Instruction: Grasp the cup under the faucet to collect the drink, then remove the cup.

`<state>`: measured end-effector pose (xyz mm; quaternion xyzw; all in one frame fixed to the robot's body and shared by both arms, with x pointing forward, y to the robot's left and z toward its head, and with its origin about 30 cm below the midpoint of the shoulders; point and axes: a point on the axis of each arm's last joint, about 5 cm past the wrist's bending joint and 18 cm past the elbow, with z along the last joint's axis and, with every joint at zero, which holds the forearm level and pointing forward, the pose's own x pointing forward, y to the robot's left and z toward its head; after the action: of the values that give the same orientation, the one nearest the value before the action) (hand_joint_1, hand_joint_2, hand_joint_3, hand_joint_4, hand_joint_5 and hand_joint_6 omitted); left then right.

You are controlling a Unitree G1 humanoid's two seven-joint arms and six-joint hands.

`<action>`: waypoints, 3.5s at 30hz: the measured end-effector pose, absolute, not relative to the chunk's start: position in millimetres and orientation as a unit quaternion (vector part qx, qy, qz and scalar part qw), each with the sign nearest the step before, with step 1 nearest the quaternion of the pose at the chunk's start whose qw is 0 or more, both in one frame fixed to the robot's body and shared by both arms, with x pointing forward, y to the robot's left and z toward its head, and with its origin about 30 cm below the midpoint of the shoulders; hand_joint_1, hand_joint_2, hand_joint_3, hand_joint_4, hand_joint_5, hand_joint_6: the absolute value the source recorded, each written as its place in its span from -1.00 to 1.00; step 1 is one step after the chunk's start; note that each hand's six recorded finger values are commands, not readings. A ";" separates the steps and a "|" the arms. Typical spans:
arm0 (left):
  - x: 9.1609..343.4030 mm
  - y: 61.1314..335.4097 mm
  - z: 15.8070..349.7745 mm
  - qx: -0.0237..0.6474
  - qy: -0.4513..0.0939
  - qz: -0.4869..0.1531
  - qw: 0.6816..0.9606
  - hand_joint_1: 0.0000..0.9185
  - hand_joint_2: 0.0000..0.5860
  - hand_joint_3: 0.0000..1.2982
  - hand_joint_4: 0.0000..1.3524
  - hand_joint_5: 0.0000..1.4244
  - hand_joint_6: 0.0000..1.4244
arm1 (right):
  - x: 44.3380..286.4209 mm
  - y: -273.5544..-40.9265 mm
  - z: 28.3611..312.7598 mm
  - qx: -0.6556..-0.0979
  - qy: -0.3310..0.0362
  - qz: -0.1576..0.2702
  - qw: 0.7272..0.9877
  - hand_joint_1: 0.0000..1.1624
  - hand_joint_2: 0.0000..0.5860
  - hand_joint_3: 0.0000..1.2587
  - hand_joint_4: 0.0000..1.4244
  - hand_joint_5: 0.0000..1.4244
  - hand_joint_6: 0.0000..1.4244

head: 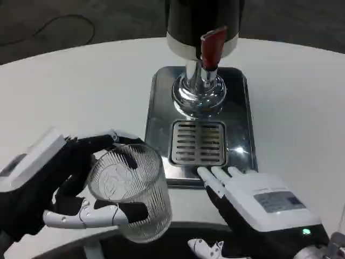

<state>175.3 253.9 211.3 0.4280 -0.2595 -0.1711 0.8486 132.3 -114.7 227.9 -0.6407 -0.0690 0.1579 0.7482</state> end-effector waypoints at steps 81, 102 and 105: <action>321.2 196.8 234.2 0.533 -0.234 -0.131 0.802 0.10 -0.37 0.61 0.82 1.00 1.00 | 80.9 -160.5 206.1 -0.589 -0.081 0.082 0.800 -0.59 0.43 -1.00 -1.00 -1.00 -1.00; 339.6 154.3 220.0 0.547 -0.282 -0.116 0.780 0.08 -0.36 0.58 0.76 0.97 1.00 | 75.2 -174.4 208.3 -0.585 -0.062 0.080 0.805 -0.59 0.43 -1.00 -1.00 -1.00 -1.00; 340.6 152.3 218.4 0.550 -0.287 -0.110 0.776 0.05 -0.40 0.48 0.65 0.89 0.99 | 74.9 -176.6 208.8 -0.586 -0.057 0.079 0.804 -0.59 0.43 -1.00 -1.00 -1.00 -1.00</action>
<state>340.6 152.3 218.4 0.5500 -0.2873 -0.1097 0.7765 74.9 -176.6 208.8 -0.5861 -0.0571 0.0795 0.8043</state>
